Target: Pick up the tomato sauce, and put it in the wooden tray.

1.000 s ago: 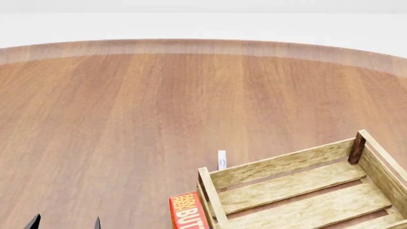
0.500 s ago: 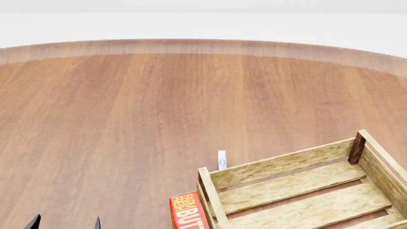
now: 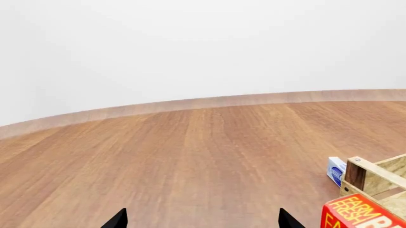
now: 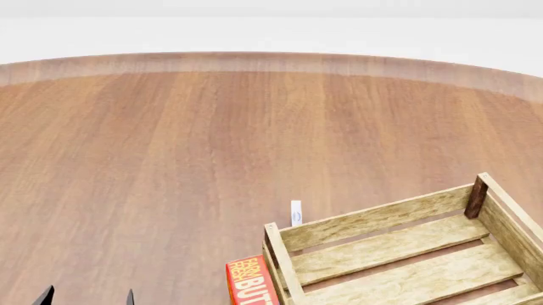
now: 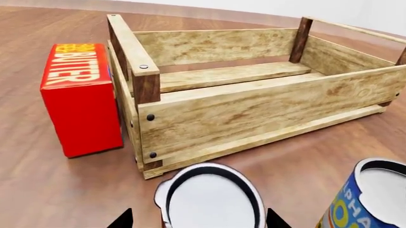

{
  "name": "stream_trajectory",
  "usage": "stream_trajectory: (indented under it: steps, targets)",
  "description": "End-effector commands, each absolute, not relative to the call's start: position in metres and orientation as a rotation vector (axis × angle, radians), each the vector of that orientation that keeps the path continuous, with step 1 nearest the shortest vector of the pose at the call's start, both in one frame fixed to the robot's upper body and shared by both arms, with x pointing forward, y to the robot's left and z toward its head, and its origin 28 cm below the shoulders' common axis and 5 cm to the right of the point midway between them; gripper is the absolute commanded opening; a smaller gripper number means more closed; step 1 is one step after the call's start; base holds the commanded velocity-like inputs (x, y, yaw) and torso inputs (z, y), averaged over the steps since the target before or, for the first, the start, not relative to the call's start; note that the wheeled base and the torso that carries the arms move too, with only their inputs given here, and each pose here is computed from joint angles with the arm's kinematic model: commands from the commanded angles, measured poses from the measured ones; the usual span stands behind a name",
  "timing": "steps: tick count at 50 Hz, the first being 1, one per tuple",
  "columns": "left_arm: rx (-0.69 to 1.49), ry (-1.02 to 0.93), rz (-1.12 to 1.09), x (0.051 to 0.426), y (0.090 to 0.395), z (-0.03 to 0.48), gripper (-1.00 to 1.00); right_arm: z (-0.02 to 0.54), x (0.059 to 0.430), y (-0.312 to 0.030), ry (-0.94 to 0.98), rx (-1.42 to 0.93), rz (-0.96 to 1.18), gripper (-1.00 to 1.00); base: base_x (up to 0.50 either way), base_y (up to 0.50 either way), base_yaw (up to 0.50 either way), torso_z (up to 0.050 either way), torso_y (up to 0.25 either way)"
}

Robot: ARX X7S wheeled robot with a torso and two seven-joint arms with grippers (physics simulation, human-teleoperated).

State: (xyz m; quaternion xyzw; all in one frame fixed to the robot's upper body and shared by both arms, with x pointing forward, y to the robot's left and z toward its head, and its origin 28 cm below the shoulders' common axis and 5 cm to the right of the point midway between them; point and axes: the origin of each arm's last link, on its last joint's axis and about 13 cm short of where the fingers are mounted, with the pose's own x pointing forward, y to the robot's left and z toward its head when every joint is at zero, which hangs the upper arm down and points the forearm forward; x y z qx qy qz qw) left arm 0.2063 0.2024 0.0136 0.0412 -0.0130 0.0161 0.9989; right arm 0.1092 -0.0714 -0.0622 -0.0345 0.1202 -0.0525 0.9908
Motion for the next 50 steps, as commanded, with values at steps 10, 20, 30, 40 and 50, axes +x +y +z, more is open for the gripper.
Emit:
stream_trajectory:
  steps: [10, 20, 30, 40, 50]
  targets:
    - [0.054, -0.01, 0.024, 0.208, 0.203, 0.015, 1.0, -0.061, 0.109, -0.07, 0.222, -0.059, -0.098, -1.0, 0.0, 0.0, 0.0, 0.0, 0.0]
    - [0.055, -0.011, 0.024, 0.207, 0.203, 0.016, 1.0, -0.062, 0.109, -0.07, 0.218, -0.054, -0.094, -1.0, 0.0, 0.0, 0.0, 0.0, 0.0]
    - [0.055, -0.01, 0.024, 0.207, 0.203, 0.016, 1.0, -0.053, 0.105, -0.069, 0.177, -0.037, -0.077, -1.0, 0.0, 0.0, 0.0, 0.0, 0.0]
    - [0.054, -0.01, 0.024, 0.207, 0.203, 0.016, 1.0, -0.027, 0.089, -0.064, 0.089, -0.045, -0.056, -1.0, 0.0, 0.0, 0.0, 0.0, 0.0]
    - [0.054, -0.011, 0.024, 0.207, 0.203, 0.016, 1.0, -0.014, 0.08, -0.062, 0.035, -0.05, -0.053, -1.0, 0.0, 0.0, 0.0, 0.0, 0.0]
